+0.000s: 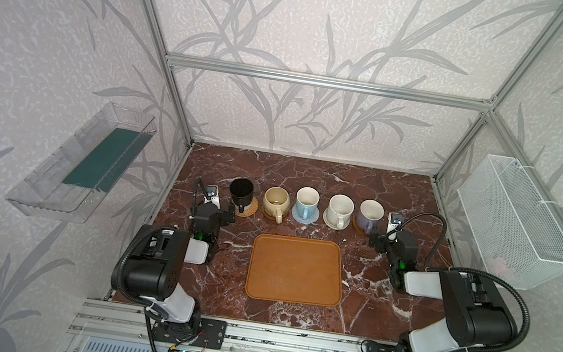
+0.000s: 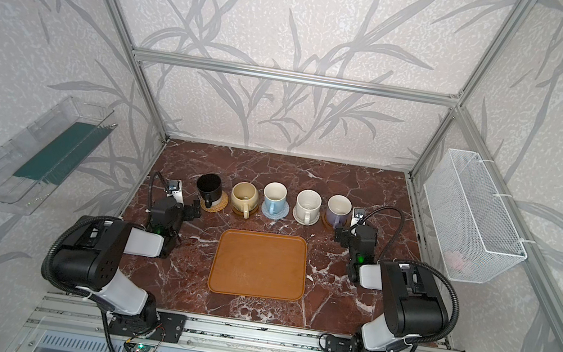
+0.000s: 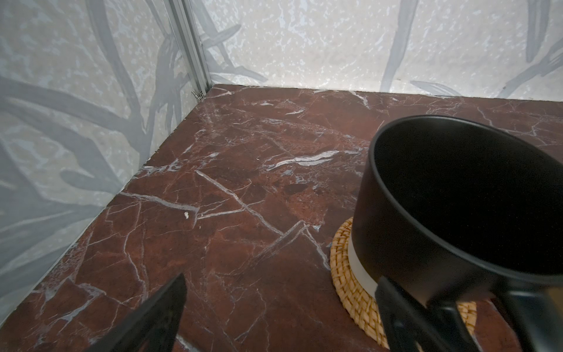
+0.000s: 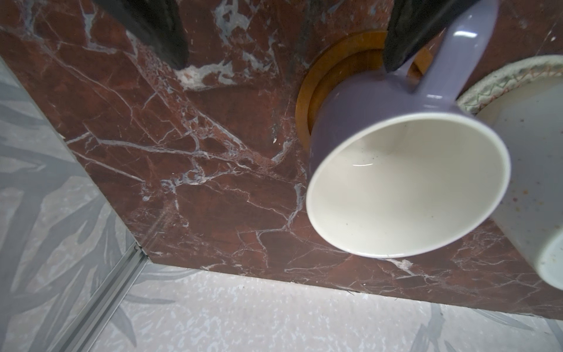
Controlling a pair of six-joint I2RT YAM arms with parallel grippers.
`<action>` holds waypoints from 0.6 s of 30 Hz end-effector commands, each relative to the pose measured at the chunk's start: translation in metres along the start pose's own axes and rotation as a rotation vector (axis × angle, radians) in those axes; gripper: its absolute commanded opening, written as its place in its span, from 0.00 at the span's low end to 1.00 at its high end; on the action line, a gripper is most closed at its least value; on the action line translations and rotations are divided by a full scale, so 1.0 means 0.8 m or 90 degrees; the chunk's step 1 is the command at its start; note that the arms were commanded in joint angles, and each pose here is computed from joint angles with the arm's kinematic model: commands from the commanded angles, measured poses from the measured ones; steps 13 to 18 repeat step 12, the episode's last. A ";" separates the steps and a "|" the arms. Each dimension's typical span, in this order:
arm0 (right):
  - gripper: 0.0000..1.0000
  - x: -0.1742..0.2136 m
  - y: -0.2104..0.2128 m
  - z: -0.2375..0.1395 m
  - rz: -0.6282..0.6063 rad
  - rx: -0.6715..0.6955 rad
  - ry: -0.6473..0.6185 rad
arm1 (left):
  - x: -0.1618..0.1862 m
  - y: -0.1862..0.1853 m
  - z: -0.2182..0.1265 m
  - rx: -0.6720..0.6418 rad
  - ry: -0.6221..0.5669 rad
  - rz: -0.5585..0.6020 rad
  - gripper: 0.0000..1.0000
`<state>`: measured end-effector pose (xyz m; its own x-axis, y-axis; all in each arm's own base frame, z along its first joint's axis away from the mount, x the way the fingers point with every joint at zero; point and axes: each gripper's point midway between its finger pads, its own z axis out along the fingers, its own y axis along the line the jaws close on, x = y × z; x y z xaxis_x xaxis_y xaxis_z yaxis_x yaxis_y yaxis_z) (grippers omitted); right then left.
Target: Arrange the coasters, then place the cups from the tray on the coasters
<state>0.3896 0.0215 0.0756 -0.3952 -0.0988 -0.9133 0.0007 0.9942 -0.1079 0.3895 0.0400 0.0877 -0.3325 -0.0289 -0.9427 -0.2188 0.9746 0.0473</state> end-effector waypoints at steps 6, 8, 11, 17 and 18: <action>0.99 -0.020 -0.006 -0.001 0.009 0.013 -0.026 | -0.011 -0.001 0.005 0.004 -0.011 -0.004 0.99; 0.99 -0.021 -0.006 -0.001 0.011 0.014 -0.029 | -0.010 -0.001 0.006 0.005 -0.006 -0.004 0.99; 0.99 -0.020 -0.006 -0.001 0.010 0.014 -0.027 | -0.010 -0.001 0.005 0.007 -0.008 -0.006 0.99; 0.99 -0.020 -0.006 -0.001 0.009 0.014 -0.027 | -0.010 -0.001 0.005 0.007 -0.010 -0.006 0.99; 0.99 -0.020 -0.006 -0.001 0.009 0.014 -0.027 | -0.010 -0.001 0.005 0.007 -0.010 -0.006 0.99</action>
